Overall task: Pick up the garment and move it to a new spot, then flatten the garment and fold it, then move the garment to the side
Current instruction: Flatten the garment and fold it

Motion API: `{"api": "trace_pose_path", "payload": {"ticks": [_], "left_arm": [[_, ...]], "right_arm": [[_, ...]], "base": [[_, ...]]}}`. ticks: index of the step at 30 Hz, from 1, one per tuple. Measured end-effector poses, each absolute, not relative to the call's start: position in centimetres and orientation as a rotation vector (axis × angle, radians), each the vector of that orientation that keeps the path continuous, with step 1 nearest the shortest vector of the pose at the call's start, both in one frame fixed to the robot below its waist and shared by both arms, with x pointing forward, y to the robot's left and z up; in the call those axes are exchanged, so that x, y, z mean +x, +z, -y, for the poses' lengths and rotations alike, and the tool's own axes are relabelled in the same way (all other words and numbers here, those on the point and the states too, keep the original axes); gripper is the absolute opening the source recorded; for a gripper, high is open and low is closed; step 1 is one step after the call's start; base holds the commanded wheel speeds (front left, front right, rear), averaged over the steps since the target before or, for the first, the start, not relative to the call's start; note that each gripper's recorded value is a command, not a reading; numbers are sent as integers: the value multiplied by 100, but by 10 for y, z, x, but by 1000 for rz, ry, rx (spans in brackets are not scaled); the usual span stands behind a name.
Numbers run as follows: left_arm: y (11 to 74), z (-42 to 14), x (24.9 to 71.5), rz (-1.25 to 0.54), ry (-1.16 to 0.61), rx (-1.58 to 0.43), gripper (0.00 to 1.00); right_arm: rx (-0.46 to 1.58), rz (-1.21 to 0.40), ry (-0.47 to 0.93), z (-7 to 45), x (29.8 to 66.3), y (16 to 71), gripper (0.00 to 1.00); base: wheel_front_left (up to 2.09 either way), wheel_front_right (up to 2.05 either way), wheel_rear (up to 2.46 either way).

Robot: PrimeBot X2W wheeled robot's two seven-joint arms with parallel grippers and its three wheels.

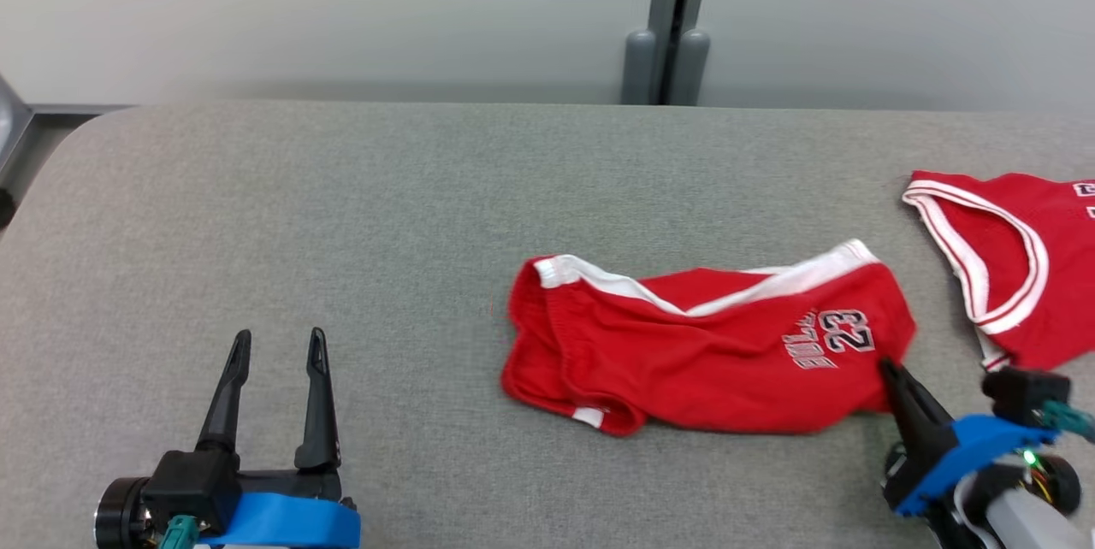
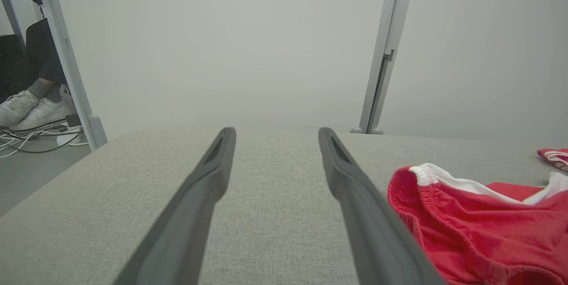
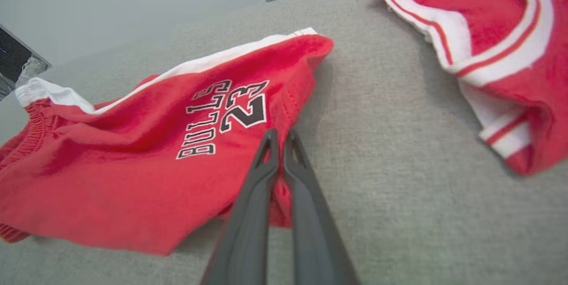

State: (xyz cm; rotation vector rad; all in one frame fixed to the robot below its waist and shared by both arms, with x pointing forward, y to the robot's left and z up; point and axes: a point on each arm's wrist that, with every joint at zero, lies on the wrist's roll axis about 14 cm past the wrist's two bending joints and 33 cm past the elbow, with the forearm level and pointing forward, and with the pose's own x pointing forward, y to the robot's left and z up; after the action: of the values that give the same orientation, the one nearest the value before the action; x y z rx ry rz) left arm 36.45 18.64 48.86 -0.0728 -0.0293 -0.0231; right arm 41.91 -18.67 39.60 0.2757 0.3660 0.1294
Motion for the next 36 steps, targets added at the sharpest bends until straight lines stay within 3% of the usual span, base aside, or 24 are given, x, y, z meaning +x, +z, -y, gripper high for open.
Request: {"api": "trace_pose_path", "payload": {"ticks": [7,18,27,36], "left_arm": [[490,-181,364,33,-44,-63,100],[492,-180,363,38,-51,-64,100],[493,-183,359,43,-42,-66,100],[492,-194,350,40,2,-77,100]], "right_arm": [[303,-357,-7,234,387,389,0],[349,-221,54,201,405,426,0],[335,-65,262,128,435,494,0],[310,-133,475,46,420,493,0]], "base": [[0,0,0],[0,0,0],[0,0,0],[0,0,0]]}}
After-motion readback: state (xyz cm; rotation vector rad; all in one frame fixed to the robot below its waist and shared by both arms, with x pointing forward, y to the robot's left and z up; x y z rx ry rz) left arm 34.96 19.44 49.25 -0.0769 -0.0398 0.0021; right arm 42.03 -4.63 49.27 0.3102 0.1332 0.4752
